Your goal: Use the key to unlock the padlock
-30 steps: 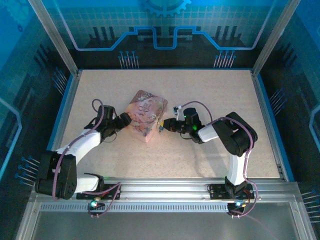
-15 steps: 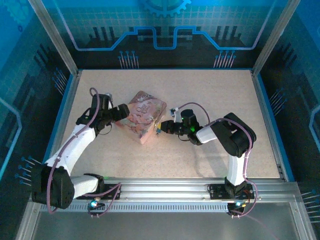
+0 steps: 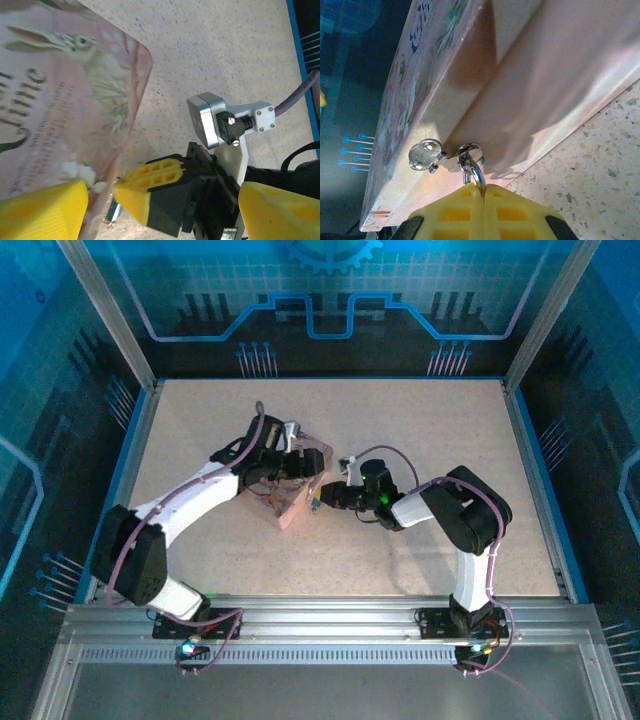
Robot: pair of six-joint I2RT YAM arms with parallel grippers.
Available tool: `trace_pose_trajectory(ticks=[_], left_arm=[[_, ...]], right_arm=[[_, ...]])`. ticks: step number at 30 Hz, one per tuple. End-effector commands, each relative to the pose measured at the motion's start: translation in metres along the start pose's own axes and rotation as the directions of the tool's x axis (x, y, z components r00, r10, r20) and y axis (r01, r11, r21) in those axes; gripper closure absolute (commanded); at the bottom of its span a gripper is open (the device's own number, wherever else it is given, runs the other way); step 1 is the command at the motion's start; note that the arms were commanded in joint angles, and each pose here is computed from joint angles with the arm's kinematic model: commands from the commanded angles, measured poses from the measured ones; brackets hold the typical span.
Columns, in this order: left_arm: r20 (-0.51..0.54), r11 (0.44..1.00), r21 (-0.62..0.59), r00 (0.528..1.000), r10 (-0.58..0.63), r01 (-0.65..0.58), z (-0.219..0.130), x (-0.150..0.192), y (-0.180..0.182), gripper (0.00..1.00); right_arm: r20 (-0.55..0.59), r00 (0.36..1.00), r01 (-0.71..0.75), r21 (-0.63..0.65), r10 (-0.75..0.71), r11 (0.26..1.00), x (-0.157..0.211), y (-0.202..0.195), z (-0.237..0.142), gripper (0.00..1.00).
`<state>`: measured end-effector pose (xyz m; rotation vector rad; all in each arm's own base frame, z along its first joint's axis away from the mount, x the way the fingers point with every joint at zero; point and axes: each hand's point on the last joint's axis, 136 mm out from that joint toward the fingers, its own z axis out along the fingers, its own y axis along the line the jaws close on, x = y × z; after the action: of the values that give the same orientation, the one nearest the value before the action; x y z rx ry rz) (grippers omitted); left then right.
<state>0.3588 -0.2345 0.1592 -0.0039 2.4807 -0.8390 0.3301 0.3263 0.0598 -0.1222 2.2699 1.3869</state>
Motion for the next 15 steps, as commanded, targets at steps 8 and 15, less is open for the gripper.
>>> trace_pose_trajectory(ticks=[8, 15], left_arm=[[-0.075, 0.998, 0.054, 0.997, -0.027, 0.031, 0.031, 0.011, -0.01, 0.2], [-0.119, 0.998, -0.007, 0.991, -0.057, 0.057, 0.033, 0.043, 0.018, 0.2]], right_arm=[[0.005, 1.0, 0.022, -0.06, -0.022, 0.998, -0.004, 0.02, 0.004, 1.0], [0.023, 1.0, 0.011, -0.078, -0.009, 0.997, -0.008, 0.018, 0.005, 1.0]])
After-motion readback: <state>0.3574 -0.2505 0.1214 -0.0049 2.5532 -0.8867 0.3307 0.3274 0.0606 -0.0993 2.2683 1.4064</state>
